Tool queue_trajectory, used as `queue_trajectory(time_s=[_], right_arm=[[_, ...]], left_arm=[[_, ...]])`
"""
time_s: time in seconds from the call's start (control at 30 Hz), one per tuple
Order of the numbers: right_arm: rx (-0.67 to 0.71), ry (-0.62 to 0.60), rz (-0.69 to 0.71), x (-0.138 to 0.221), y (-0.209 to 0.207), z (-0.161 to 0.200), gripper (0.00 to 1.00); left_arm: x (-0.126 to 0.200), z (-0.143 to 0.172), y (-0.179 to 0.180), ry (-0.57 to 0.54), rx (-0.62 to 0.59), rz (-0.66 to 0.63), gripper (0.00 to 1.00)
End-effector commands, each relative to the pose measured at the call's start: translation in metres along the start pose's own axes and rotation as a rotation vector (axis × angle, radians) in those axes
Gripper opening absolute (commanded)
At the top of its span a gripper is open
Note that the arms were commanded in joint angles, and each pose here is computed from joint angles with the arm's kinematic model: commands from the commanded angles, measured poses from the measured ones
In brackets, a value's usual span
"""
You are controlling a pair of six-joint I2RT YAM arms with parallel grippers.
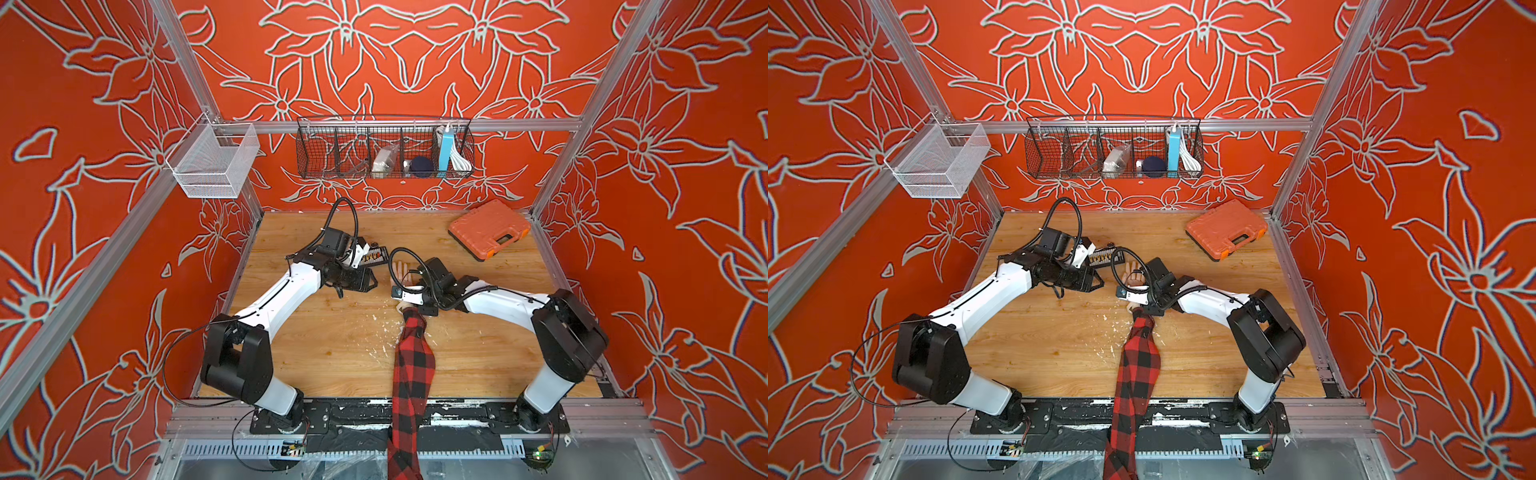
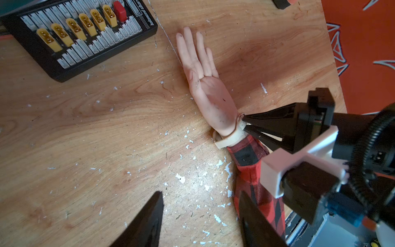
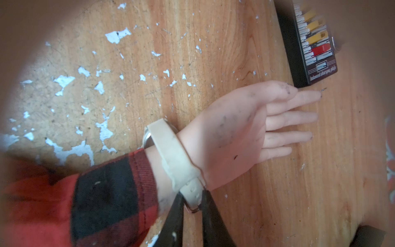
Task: Take off the watch
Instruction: Untie the watch from the hand.
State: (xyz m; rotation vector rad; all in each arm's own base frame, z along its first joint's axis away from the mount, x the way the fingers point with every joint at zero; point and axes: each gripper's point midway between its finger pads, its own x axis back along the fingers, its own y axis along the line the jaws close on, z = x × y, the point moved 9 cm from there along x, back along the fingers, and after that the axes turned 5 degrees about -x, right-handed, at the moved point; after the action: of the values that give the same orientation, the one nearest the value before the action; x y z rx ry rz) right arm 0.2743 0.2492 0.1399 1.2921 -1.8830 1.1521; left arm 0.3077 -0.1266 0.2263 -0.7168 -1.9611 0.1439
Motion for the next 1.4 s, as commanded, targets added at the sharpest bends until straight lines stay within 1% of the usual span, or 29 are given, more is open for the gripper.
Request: queue_trajectory(time_s=[0.0,0.17,0.3,0.4,0.47,0.6,0.77,0.87,0.93,1.1,1.37], right_arm=[[-0.007,-0.015,0.056,-0.007,-0.002,-0.002,0.10],[-0.021,-0.029,0.109,-0.004,-0.006,-0.002,0.00],[-0.044,-0.058,0.121,-0.002,-0.006,-0.004,0.00],[-0.032,-0.050,0.101,-0.007,-0.003,-0.004,0.00],[-0.014,-0.039,0.092,-0.010,0.000,-0.003,0.08],[0.024,-0.021,0.079,-0.016,0.005,-0.004,0.11],[0.067,-0.002,0.077,-0.023,0.010,-0.005,0.11],[0.060,-0.017,0.087,-0.022,0.009,-0.008,0.04],[0.048,-0.028,0.098,-0.019,0.009,-0.010,0.00],[-0.007,-0.055,0.147,-0.002,0.003,-0.015,0.00],[-0.133,-0.173,0.202,0.038,0.001,-0.023,0.00]], left_arm=[[0.002,-0.003,0.001,0.005,-0.012,-0.001,0.57],[0.001,-0.003,0.001,0.006,-0.011,-0.001,0.57],[0.001,-0.003,0.001,0.006,-0.012,0.000,0.57],[0.001,-0.003,0.001,0.007,-0.011,-0.001,0.57],[0.001,-0.004,0.001,0.006,-0.010,0.001,0.57],[0.000,-0.004,0.001,0.006,-0.010,0.003,0.57],[0.001,-0.004,0.001,0.006,-0.010,0.003,0.57],[0.000,-0.004,0.001,0.007,-0.009,0.004,0.57],[0.000,-0.003,0.001,0.008,-0.009,0.005,0.57],[-0.001,-0.003,0.001,0.008,-0.006,0.009,0.57],[-0.001,-0.004,0.000,0.005,-0.002,0.024,0.57]])
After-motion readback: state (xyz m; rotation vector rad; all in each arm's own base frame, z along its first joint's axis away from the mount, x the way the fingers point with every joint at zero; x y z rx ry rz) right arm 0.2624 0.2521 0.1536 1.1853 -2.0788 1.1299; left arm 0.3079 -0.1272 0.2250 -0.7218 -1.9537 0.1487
